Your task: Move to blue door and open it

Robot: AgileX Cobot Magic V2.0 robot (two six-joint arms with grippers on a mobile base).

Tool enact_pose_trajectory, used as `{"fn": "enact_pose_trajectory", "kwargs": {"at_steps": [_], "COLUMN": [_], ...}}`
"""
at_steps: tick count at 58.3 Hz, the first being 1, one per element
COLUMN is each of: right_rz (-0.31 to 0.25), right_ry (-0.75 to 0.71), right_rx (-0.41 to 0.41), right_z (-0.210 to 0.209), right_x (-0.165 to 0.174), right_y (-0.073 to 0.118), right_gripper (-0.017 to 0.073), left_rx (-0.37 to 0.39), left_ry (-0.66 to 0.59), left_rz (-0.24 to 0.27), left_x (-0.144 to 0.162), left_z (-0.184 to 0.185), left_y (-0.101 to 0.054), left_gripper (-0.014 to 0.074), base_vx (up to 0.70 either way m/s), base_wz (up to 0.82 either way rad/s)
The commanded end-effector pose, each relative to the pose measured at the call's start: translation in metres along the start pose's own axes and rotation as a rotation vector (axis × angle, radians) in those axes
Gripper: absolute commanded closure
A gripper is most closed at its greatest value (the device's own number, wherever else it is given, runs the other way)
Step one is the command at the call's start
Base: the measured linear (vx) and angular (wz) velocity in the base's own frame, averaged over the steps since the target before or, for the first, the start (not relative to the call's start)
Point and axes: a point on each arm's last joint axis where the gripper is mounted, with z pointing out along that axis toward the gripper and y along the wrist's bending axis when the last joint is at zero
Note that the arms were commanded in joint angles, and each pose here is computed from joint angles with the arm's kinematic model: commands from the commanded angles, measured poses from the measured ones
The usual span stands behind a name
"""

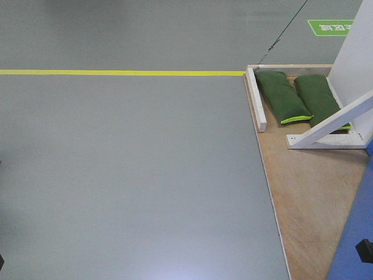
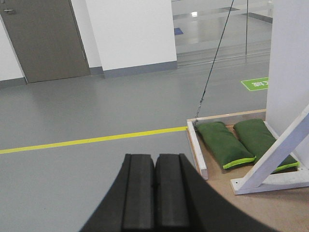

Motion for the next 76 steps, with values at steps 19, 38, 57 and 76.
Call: {"fn": "enact_pose_trajectory", "kwargs": {"at_steps": [19,38,57,76], "right_rz": [-0.058,-0.570,-0.481,0.439], "right_ry": [-0.456,-0.688,-0.897,-0.896], "right_rx": [-0.035,0.164,0.122,-0.305], "right_z": [-0.072,-0.130,-0.143,-0.134], "right_x": [-0.141,-0.196,-0.209,-0.220], "right_y": [0.017,0.021,0.026,0.025], "right_gripper": [0.0547,0.0547,0.0547,0.0547], "left_rx": [0.007,0.007,0.007,0.007], "left_ry": [-0.124,-0.124,-0.124,-0.124], "left_rz": [-0.008,-0.008,-0.008,-0.008], "left_x": [-0.017,-0.017,-0.017,-0.017], "left_z": [-0.004,-0.004,-0.004,-0.004], "left_y": [0.000,0.000,0.000,0.000], "left_gripper": [0.0521,0.0521,0.0521,0.0521], "base_vx": [0.00,0.00,0.00,0.00], "base_wz": [0.00,0.00,0.00,0.00]}}
